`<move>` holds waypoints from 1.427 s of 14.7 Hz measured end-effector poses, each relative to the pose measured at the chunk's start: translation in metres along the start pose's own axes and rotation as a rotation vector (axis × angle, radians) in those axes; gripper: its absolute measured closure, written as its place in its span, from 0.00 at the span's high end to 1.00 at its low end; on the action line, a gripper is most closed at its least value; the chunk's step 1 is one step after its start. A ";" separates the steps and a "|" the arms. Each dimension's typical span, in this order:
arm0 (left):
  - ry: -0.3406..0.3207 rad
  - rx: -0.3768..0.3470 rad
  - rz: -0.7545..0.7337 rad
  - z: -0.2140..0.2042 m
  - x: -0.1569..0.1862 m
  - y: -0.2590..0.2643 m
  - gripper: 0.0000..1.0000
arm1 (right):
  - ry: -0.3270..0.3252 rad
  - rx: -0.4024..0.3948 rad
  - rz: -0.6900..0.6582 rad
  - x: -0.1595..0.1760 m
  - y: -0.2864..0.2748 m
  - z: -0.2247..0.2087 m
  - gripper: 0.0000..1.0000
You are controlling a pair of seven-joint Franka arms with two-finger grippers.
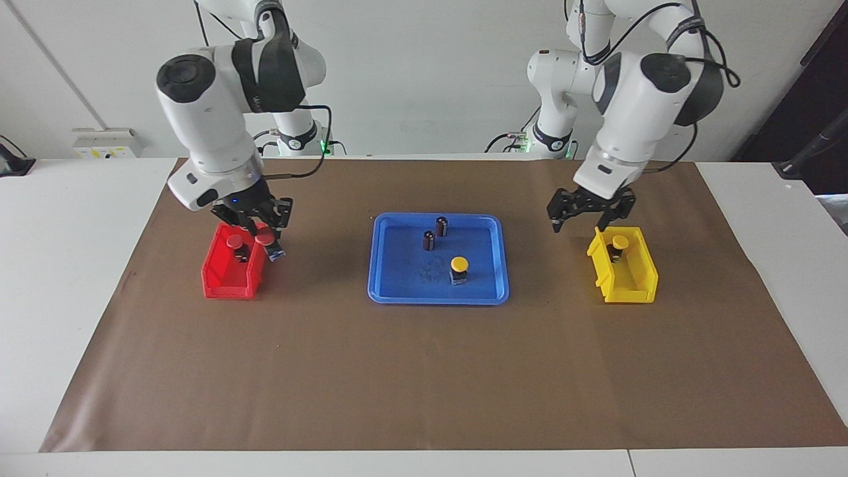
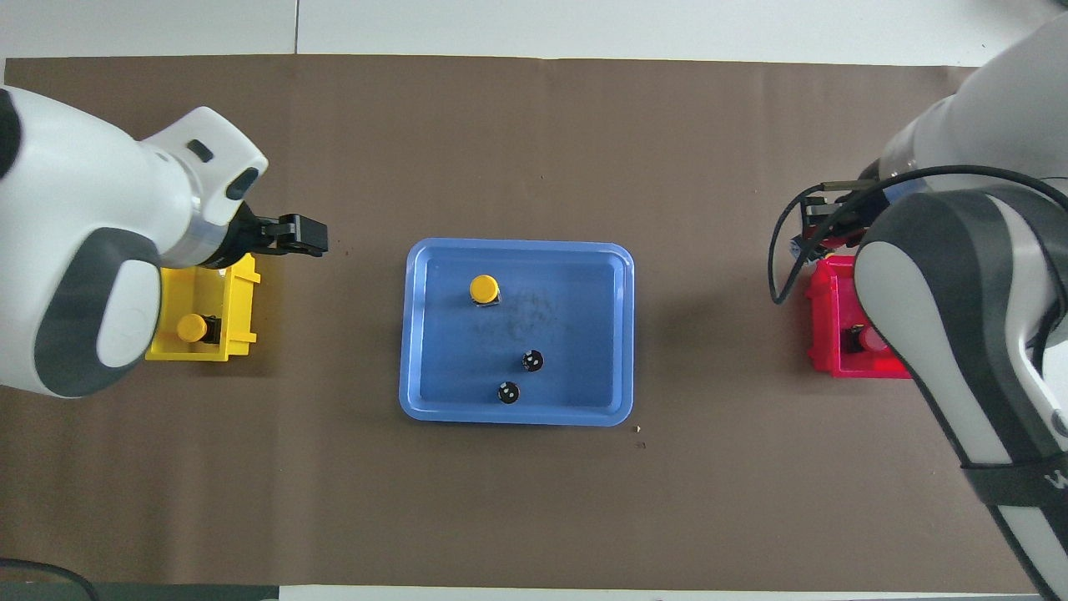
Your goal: Sort red and yellow buttons by color
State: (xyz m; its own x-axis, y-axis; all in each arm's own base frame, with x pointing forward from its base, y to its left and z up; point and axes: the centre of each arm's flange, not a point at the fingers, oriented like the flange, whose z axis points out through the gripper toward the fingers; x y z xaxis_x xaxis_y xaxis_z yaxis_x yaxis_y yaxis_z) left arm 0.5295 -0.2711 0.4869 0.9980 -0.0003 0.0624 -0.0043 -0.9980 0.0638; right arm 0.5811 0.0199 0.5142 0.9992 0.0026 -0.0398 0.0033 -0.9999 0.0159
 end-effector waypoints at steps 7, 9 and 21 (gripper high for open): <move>-0.023 0.021 -0.074 0.100 -0.046 0.119 1.00 | 0.064 0.000 -0.079 -0.019 0.061 0.077 0.41; -0.021 0.023 -0.082 0.112 -0.043 0.118 0.99 | 0.069 -0.001 -0.078 -0.022 0.064 0.085 0.41; -0.012 0.020 -0.150 0.137 -0.036 0.121 0.43 | 0.080 -0.001 -0.093 -0.041 0.069 0.140 0.41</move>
State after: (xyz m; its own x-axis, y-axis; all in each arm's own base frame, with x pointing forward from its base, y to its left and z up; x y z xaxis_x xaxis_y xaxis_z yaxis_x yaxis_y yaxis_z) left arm 0.5014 -0.4006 0.3556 0.9881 0.1479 0.0415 0.1457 -0.9880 0.0514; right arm 0.5346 -0.0515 0.3769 0.9946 0.0962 0.0387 0.0956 -0.9953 0.0164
